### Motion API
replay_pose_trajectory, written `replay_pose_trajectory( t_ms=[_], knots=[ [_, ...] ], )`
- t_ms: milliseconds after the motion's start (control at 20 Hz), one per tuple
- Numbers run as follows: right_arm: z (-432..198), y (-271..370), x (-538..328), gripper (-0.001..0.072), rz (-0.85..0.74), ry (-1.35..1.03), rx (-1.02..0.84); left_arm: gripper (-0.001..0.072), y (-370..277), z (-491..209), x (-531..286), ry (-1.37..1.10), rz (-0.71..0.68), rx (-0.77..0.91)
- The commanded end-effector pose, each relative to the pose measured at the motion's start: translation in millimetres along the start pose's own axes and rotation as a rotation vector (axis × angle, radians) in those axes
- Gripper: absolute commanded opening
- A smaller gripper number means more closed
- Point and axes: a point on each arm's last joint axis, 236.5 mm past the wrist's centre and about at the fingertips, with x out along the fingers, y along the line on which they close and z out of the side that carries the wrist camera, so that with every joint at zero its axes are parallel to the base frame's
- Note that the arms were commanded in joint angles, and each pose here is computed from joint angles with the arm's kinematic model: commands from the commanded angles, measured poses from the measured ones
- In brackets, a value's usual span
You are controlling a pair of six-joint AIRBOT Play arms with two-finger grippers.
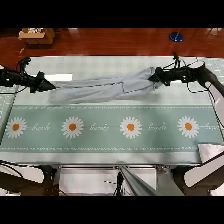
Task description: Fold the shirts.
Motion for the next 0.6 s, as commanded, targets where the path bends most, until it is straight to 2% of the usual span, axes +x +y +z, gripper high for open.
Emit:
replay_pose_trajectory(
  t_ms=[0, 200, 550],
  knots=[
    [4, 27, -41, 0.0024, -0.072, 0.000, -0.161, 0.0020, -50, 8, 4, -0.026, -0.173, -0.006],
    [-11, 44, -98, 0.0024, -0.200, 0.018, -0.287, 0.0020, -121, -2, 42, 0.011, -0.287, 0.077],
    [-42, 92, -179, 0.0024, -0.277, -0.013, -0.350, 0.0020, -220, -68, 142, 0.120, -0.277, 0.283]
  ],
)
